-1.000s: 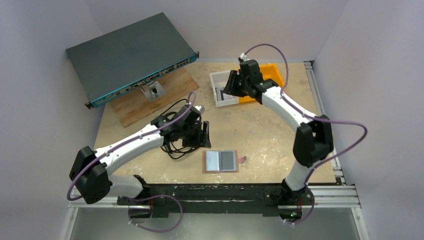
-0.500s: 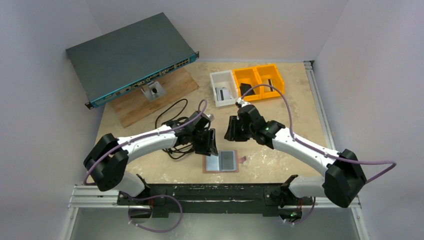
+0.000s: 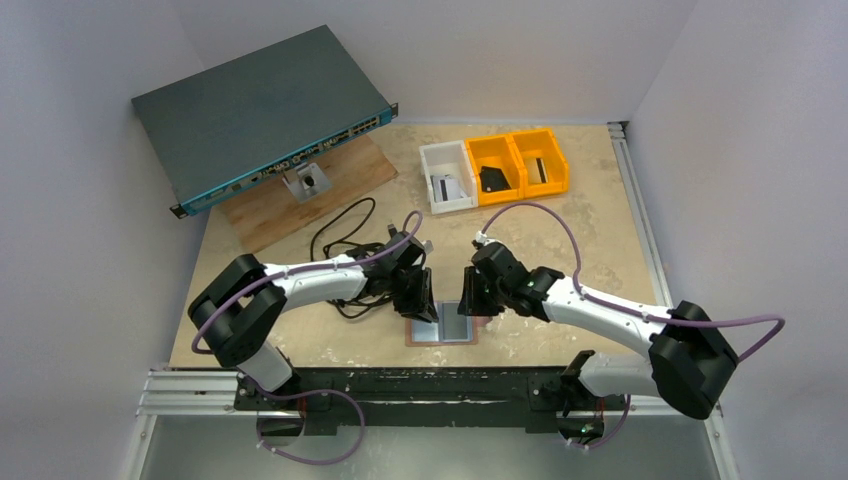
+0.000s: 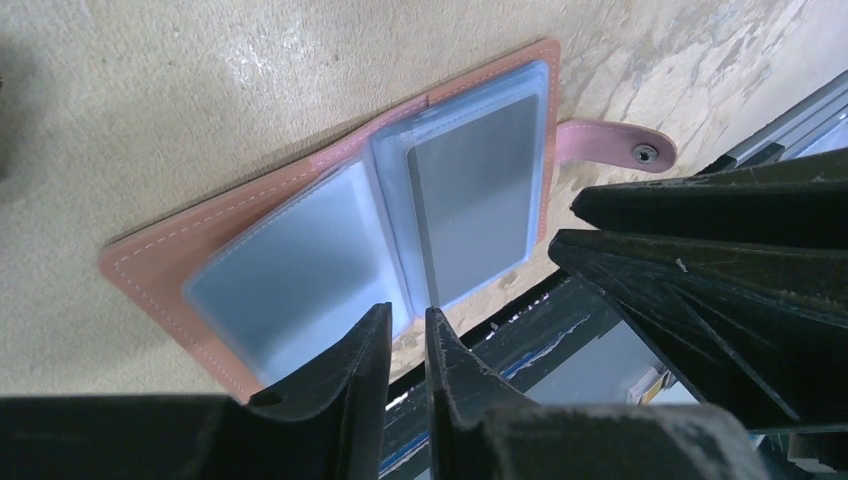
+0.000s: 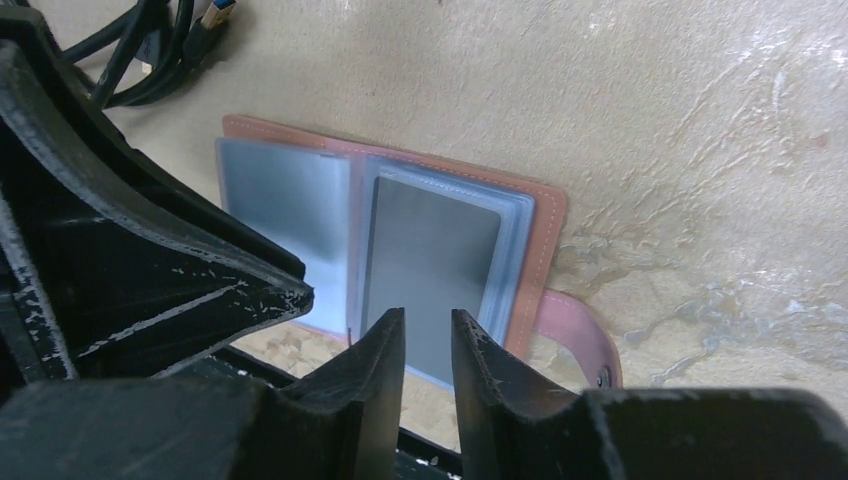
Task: Take the credit cards out of the card holder
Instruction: Remove the credit card from the card holder.
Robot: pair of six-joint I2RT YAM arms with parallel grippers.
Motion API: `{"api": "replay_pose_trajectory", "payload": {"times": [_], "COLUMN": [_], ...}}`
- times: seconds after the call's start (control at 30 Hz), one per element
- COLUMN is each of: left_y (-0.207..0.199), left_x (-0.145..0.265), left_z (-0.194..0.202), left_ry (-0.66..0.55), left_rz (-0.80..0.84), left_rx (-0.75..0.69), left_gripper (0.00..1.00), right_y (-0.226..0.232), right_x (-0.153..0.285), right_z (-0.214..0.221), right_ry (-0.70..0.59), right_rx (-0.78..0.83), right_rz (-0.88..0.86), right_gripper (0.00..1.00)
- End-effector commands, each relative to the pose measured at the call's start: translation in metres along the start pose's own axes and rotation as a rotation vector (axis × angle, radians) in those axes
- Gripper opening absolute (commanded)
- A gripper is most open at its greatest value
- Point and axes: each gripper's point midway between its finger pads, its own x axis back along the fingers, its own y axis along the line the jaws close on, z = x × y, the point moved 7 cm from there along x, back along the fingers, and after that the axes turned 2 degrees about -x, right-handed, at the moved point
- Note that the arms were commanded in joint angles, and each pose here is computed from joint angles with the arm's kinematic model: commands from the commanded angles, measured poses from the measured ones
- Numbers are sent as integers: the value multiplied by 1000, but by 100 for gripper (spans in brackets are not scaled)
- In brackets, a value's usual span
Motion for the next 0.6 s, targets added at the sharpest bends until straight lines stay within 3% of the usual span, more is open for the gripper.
{"api": "replay_pose_trajectory", "payload": {"times": [0.0, 0.2, 0.33, 0.57], "left_y": [-5, 13, 25, 26], "left_x": [-9, -13, -16, -21], "left_z": [-2, 2, 4, 5], "left_ry": [3, 15, 25, 30], "left_rz": [57, -74, -161, -178], "left_rx": [1, 18, 16, 12], "left_gripper": [14, 0, 0, 0], "right_y": [6, 3, 3, 15], "right_x": [-7, -17, -24, -37], "right_z": [-2, 5, 10, 22], "right_ry": [-43, -24, -13, 29], "right_rx": [-7, 2, 23, 54], "right_rz": [-3, 33, 70, 61], "right_gripper": [22, 15, 14, 11]}}
